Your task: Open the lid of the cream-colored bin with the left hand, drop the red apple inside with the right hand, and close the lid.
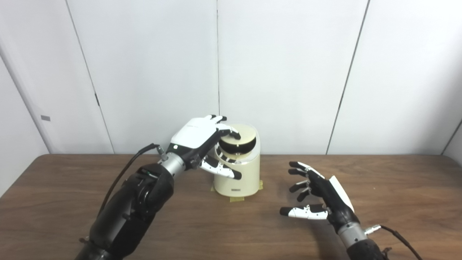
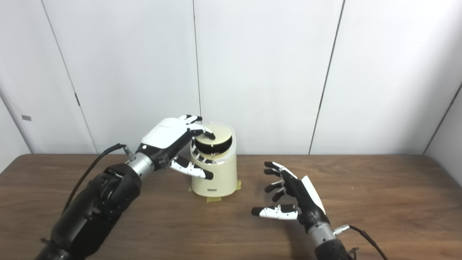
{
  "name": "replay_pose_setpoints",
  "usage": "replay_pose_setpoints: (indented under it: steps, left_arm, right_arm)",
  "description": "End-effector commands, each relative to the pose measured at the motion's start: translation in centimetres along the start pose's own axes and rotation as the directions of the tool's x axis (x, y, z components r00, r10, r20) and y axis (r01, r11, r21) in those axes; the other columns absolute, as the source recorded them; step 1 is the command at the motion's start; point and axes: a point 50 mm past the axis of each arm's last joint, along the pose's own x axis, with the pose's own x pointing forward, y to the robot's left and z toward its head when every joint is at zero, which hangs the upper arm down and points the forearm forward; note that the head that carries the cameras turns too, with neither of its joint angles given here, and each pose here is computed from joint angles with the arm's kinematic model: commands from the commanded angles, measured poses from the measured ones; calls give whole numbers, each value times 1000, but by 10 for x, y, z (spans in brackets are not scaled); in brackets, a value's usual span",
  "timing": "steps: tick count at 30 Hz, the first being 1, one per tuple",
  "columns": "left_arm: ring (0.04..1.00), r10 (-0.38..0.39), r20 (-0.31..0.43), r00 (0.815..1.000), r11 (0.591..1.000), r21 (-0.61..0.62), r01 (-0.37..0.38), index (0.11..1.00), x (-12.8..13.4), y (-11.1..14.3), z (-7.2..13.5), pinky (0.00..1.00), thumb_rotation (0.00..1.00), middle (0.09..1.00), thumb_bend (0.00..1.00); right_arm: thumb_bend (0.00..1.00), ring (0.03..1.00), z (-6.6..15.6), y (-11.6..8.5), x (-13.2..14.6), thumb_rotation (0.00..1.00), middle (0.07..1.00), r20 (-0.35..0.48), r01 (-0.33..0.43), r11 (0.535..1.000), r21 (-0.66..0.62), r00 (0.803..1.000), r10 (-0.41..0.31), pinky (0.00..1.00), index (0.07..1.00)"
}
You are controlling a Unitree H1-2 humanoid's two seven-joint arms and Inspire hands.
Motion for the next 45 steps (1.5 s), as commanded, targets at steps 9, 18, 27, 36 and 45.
replay_pose_setpoints:
  steps: [9,18,27,36,45]
  left_arm:
    - [948,-10,16,1000,996,87,9,722,5,9,7,1000,475,745,981]
    - [978,-92,-9,996,984,151,93,807,6,-12,12,985,531,819,996]
    - [1000,-139,-29,990,974,174,142,889,7,-29,12,1000,524,909,993]
    - [1000,-173,-39,984,975,132,177,878,6,-33,10,1000,494,894,997]
    - [941,-206,-71,976,968,132,213,699,4,-28,9,1000,506,722,1000]
  right_arm:
    - [804,612,20,-9,10,239,802,58,16,1000,-7,998,-16,442,839]
    - [805,611,22,-8,10,233,799,58,17,1000,-6,998,-17,436,837]
    - [812,612,20,-8,9,234,804,57,22,1000,9,998,-22,435,837]
    - [814,611,20,-9,9,231,802,64,29,1000,13,998,-29,433,833]
    - [805,609,18,-11,11,220,804,63,32,999,17,997,-33,431,829]
